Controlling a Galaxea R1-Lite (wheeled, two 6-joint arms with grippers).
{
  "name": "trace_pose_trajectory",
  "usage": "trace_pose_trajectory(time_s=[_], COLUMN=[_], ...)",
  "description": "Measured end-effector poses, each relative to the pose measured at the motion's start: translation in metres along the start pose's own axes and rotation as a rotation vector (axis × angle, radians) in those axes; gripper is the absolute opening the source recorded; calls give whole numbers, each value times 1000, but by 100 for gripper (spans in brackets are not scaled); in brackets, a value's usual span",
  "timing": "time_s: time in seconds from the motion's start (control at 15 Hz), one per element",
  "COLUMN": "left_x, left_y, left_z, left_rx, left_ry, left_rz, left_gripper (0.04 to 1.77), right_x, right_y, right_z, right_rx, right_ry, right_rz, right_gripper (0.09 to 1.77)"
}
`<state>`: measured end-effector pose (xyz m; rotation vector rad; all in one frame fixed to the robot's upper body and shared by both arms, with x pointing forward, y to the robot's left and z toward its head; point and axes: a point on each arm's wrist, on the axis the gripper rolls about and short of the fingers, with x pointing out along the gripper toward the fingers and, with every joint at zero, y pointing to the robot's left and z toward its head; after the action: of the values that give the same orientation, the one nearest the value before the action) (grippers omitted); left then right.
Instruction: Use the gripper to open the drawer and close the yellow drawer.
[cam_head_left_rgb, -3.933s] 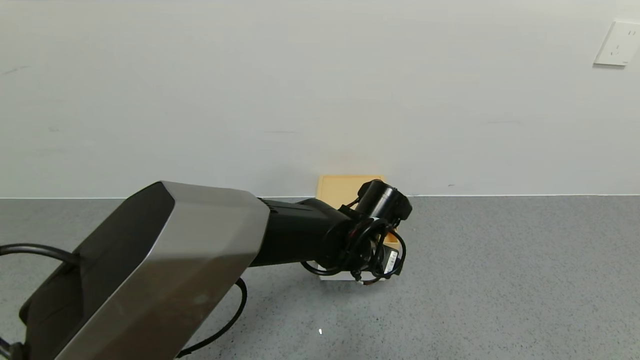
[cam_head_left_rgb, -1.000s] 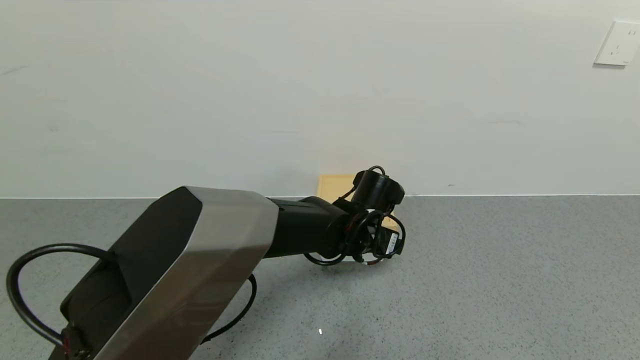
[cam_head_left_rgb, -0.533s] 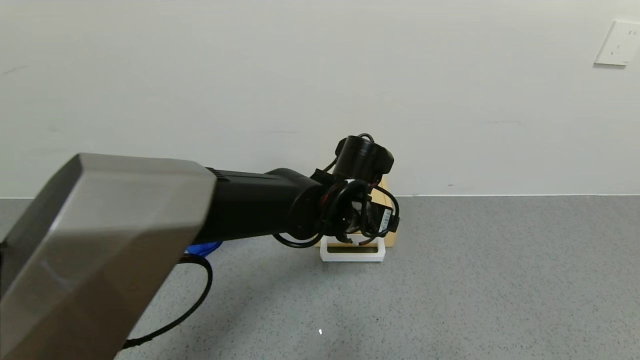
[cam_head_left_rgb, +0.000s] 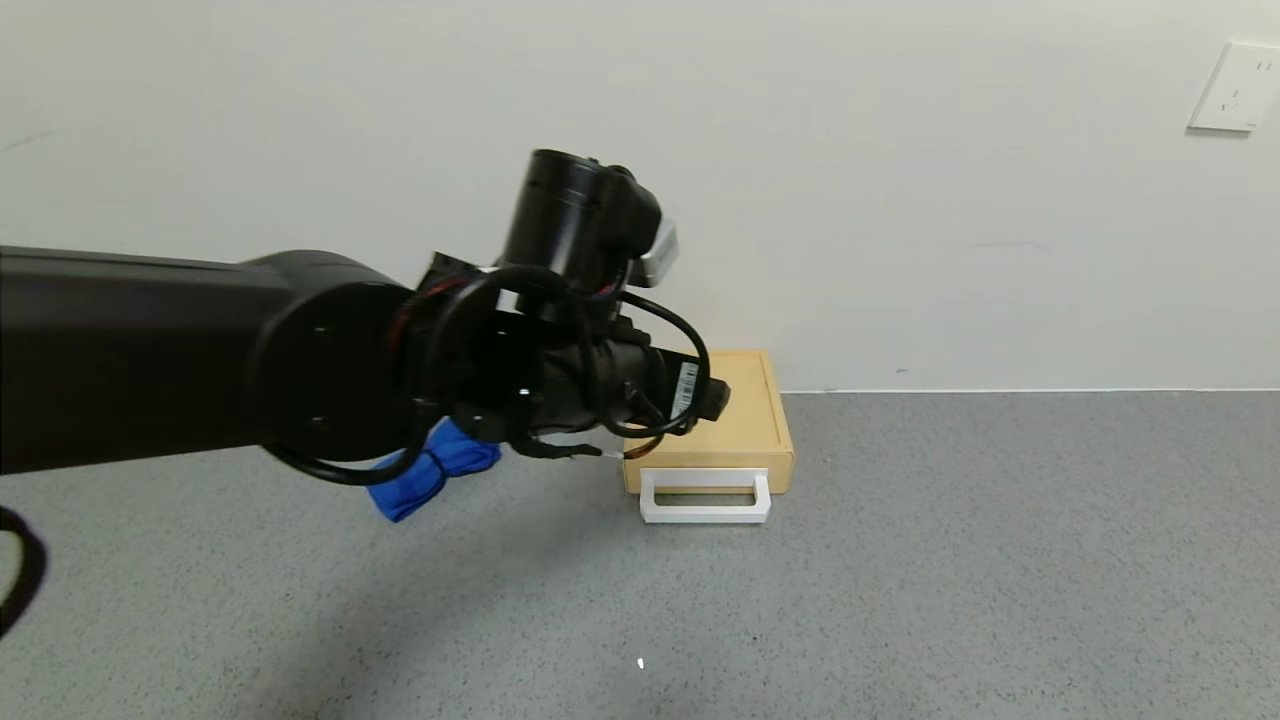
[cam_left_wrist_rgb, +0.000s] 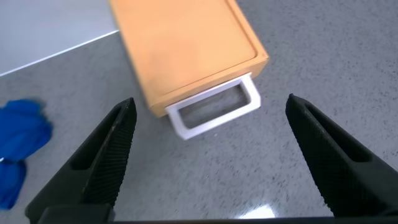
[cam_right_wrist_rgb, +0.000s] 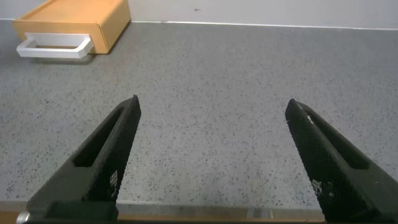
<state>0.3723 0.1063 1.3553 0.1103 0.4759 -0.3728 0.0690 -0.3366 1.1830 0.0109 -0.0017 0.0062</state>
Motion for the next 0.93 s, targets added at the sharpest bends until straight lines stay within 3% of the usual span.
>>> trace_pose_trajectory(time_s=[0.2, 0.47, 0.93], left_x=[-44, -109, -224], left_y=[35, 72, 105], left_z=[-8, -35, -103], left_rx=[-27, -51, -77], left_ry=[-24, -74, -250], left_rz=[51, 114, 194], left_gripper=[173, 173, 173], right_x=[0, 0, 0], right_y=[0, 0, 0], right_z=[0, 0, 0], right_rx=[0, 0, 0], right_ry=[0, 0, 0], right_rz=[0, 0, 0], right_gripper=[171, 171, 171])
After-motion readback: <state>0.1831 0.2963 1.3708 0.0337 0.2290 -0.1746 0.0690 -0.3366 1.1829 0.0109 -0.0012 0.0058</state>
